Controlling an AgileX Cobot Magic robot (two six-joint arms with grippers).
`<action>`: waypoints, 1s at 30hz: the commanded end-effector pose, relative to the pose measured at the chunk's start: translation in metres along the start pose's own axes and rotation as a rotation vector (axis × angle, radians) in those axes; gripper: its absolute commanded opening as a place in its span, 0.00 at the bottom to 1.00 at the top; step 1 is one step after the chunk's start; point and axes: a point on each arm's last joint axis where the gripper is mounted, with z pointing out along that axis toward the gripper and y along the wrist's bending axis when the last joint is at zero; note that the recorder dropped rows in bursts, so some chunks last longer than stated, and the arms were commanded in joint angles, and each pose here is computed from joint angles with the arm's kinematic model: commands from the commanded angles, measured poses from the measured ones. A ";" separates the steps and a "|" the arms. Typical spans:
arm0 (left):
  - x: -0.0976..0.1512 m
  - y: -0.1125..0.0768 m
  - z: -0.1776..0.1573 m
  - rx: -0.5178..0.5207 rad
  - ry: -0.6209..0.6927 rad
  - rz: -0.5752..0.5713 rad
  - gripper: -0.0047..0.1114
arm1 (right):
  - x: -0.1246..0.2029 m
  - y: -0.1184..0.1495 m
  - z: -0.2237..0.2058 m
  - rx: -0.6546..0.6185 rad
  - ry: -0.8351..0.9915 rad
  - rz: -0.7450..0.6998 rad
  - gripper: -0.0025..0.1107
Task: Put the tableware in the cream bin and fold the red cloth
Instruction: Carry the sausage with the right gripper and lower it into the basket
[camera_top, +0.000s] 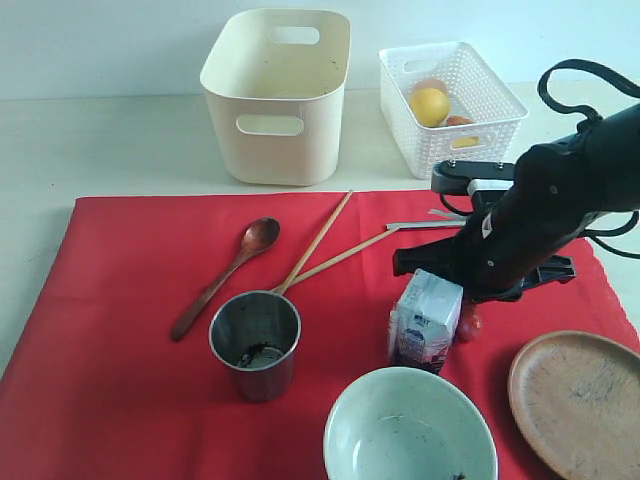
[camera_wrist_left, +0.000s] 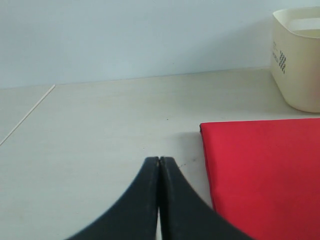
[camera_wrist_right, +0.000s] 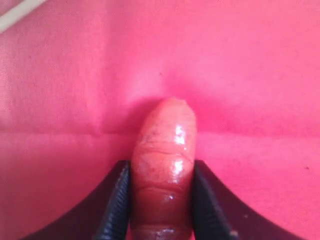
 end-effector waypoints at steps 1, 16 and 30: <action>-0.001 0.000 0.000 0.003 -0.012 -0.003 0.05 | -0.005 0.003 -0.014 -0.025 -0.055 -0.008 0.02; -0.001 0.000 0.000 0.003 -0.012 -0.003 0.05 | -0.092 0.028 -0.095 -0.101 -0.439 -0.118 0.02; -0.001 0.000 0.000 0.003 -0.012 -0.003 0.05 | -0.194 -0.003 -0.085 -0.036 -0.588 -0.024 0.02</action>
